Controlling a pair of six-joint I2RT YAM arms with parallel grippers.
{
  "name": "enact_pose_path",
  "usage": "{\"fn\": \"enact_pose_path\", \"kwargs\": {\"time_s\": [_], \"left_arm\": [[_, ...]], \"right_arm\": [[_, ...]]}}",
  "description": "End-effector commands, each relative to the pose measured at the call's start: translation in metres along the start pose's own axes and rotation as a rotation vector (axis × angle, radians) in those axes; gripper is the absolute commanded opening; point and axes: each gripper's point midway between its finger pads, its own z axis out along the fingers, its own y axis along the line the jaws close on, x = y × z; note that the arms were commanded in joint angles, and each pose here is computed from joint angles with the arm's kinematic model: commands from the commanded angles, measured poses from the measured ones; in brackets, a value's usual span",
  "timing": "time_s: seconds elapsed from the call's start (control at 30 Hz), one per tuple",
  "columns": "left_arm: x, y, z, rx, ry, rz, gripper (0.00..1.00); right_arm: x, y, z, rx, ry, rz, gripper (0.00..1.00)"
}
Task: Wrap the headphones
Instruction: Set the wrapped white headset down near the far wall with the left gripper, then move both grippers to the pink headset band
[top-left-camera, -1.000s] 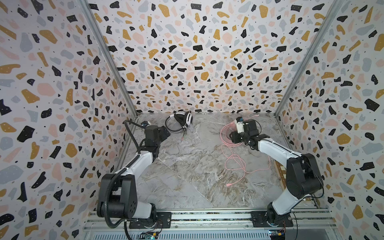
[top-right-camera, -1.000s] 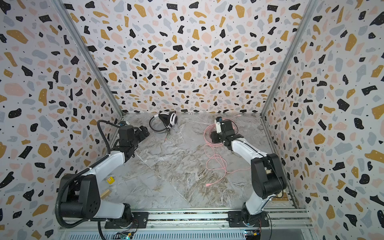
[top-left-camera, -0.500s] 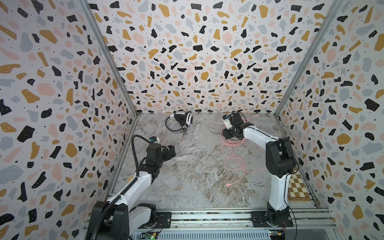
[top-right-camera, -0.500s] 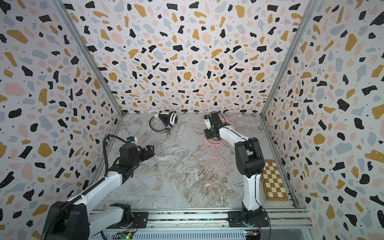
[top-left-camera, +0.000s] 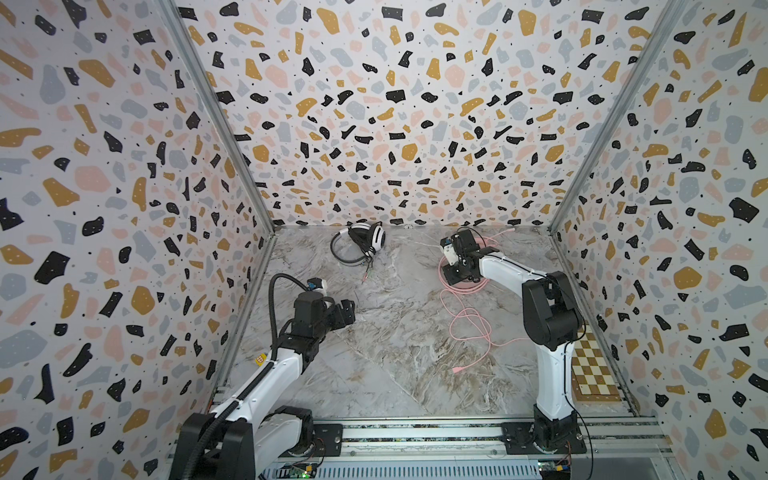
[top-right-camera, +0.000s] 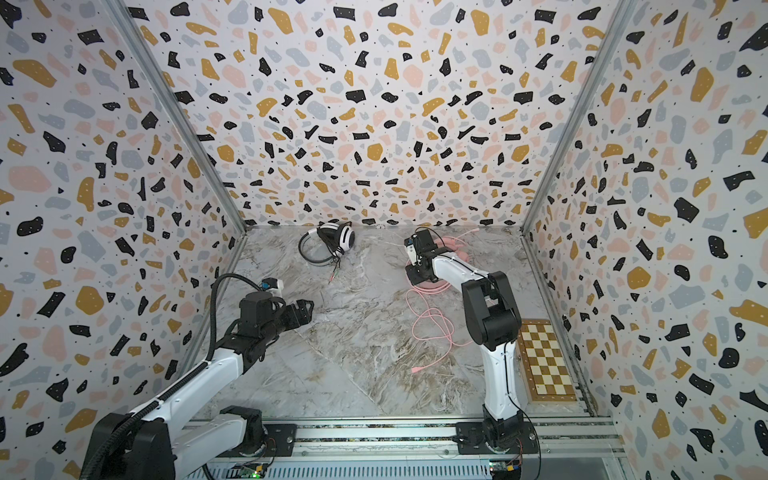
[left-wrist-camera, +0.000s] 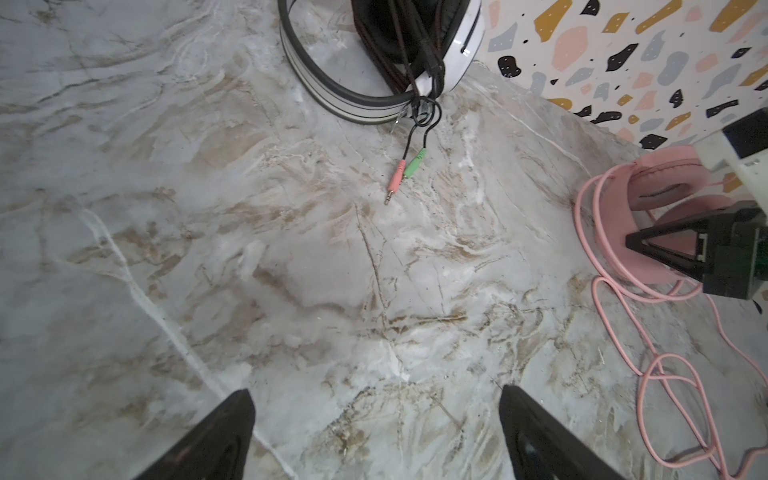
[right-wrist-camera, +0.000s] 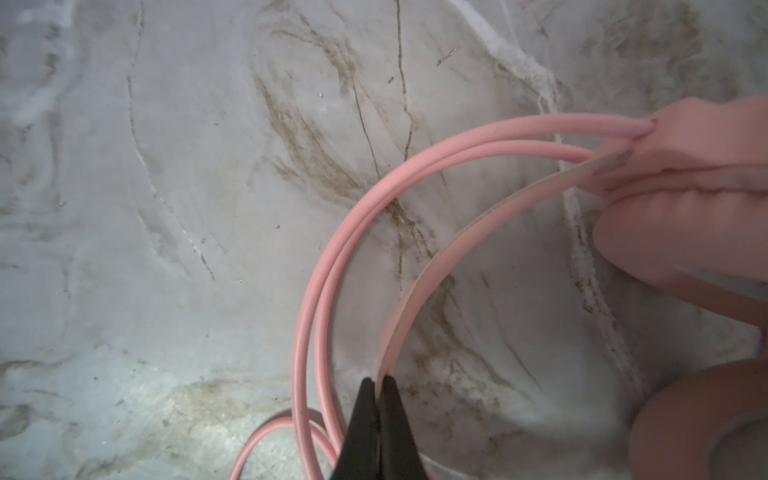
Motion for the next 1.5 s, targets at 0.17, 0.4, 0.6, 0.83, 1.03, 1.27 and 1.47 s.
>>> {"fn": "enact_pose_path", "kwargs": {"time_s": [0.17, 0.4, 0.6, 0.83, 1.03, 1.27, 1.47], "left_arm": [[-0.013, -0.064, 0.007, 0.249, 0.040, -0.057, 0.93], [-0.022, -0.118, 0.025, 0.367, 0.115, -0.202, 1.00], [-0.024, -0.131, 0.025, 0.370, 0.108, -0.271, 1.00], [0.010, -0.104, 0.028, 0.286, 0.161, -0.282, 1.00], [0.040, -0.074, 0.035, 0.178, 0.186, -0.316, 1.00], [0.041, -0.073, 0.040, 0.117, 0.199, -0.379, 0.97], [0.066, -0.075, 0.036, -0.002, 0.229, -0.402, 0.97]], "right_arm": [[-0.056, 0.015, -0.096, -0.145, -0.265, 0.070, 0.01], [-0.034, 0.053, -0.139, -0.326, -0.383, 0.108, 0.01], [-0.017, 0.122, -0.139, -0.468, -0.381, 0.165, 0.01], [-0.001, 0.196, -0.108, -0.566, -0.297, 0.095, 0.03], [0.007, 0.207, -0.097, -0.581, -0.254, 0.050, 0.29], [-0.013, 0.183, -0.138, -0.476, -0.335, 0.017, 0.69], [-0.023, 0.137, -0.169, -0.393, -0.439, 0.068, 0.69]]}}
